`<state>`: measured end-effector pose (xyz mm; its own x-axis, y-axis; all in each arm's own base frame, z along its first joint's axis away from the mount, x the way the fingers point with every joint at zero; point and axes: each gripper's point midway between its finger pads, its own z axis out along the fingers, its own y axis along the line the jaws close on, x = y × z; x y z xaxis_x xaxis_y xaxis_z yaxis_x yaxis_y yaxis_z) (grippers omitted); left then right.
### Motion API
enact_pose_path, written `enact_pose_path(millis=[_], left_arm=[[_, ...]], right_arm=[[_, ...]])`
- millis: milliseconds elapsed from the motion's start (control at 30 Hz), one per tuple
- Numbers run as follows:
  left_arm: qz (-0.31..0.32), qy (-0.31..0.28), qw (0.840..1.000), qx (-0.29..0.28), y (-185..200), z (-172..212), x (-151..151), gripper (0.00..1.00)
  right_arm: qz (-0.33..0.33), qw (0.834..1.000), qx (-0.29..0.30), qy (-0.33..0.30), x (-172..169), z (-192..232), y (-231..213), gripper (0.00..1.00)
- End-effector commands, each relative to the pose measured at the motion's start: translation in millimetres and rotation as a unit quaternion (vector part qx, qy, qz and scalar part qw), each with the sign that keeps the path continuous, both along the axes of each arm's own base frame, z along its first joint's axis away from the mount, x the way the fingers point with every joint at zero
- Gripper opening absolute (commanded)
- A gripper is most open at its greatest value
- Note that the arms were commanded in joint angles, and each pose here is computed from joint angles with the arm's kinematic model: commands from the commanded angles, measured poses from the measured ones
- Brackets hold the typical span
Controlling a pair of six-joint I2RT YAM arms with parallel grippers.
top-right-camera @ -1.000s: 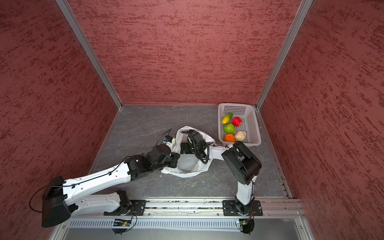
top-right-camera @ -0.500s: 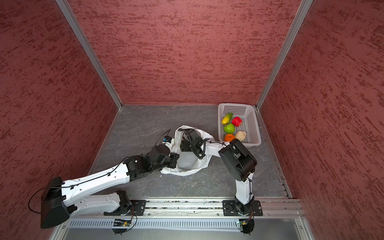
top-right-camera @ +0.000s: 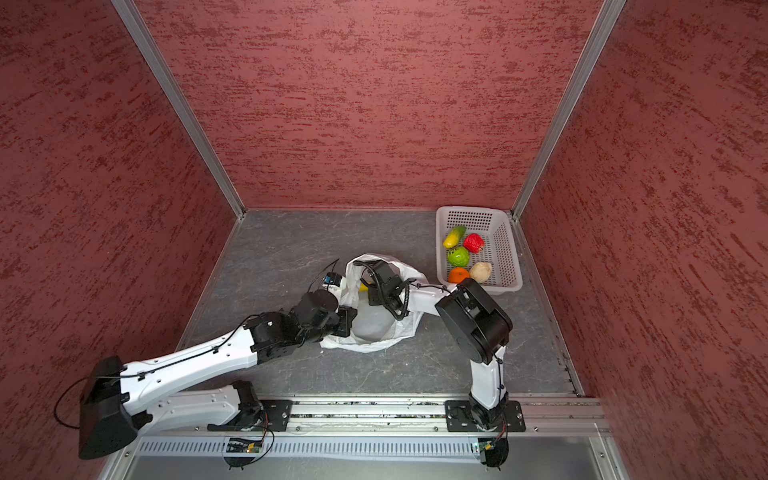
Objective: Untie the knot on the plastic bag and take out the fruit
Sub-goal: 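Lower the right gripper into the bag and close on the banana tip, then lift the yellow banana out of the bag with the right gripper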
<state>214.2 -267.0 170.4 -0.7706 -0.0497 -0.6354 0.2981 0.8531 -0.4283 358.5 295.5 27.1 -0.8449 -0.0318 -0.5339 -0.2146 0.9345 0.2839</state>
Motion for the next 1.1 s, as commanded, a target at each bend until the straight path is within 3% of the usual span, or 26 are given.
enact_pose_path(millis=[0,400,1067], left_arm=[[0.006,-0.001,1.0,-0.002,4,0,0,0.0],[0.012,-0.001,1.0,-0.003,5,0,0,0.0],[0.023,-0.004,1.0,0.002,8,-1,4,0.0]], right_arm=[[-0.003,0.999,-0.039,0.008,-7,-15,-9,0.38],[0.016,0.998,-0.059,0.0,-9,-10,-7,0.09],[0.038,0.999,-0.033,0.01,-40,45,-11,0.04]])
